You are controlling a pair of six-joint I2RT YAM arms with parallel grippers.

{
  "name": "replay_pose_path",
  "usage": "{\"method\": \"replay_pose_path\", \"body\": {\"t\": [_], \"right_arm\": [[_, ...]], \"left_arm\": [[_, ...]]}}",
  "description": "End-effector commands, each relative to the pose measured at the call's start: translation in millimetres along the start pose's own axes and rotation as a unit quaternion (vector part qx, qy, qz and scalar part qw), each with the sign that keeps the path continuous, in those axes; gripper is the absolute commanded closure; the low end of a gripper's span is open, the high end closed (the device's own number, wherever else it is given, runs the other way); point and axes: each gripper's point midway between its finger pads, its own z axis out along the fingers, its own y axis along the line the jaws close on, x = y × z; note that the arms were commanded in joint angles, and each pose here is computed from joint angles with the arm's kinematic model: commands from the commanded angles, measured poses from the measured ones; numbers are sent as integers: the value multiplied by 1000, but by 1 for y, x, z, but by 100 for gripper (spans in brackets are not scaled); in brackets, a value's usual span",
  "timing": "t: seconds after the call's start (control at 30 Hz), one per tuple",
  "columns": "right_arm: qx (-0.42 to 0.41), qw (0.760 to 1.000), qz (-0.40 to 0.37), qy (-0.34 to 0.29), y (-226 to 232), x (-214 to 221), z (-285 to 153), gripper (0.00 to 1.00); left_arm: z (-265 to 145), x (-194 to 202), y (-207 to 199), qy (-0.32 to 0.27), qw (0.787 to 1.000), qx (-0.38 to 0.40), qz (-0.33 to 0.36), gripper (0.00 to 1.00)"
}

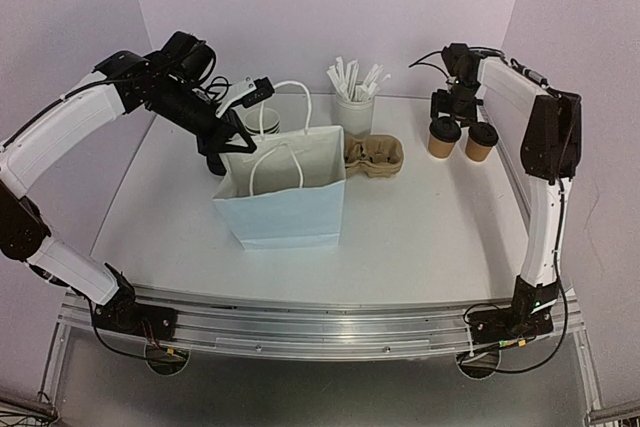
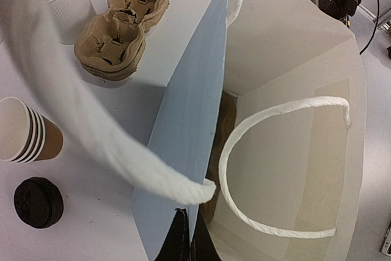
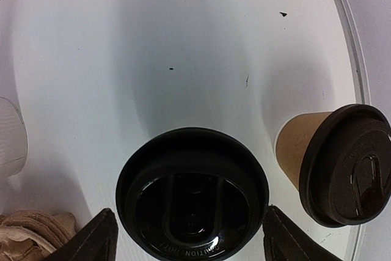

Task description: Pack the takeout coffee

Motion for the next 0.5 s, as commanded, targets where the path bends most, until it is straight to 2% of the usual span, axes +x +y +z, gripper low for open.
{"method": "replay_pose_path", "body": {"t": [0.0,0.47], "right_arm": [[1,1000,-10,2,2,-4,3,26],[18,999,-24,21,-1,3,18,29]], "left_arm": [[-6,-13,5,-15,1000,-11,3,100],[-7,-15,8,-19,1000,-13,2,100]]}}
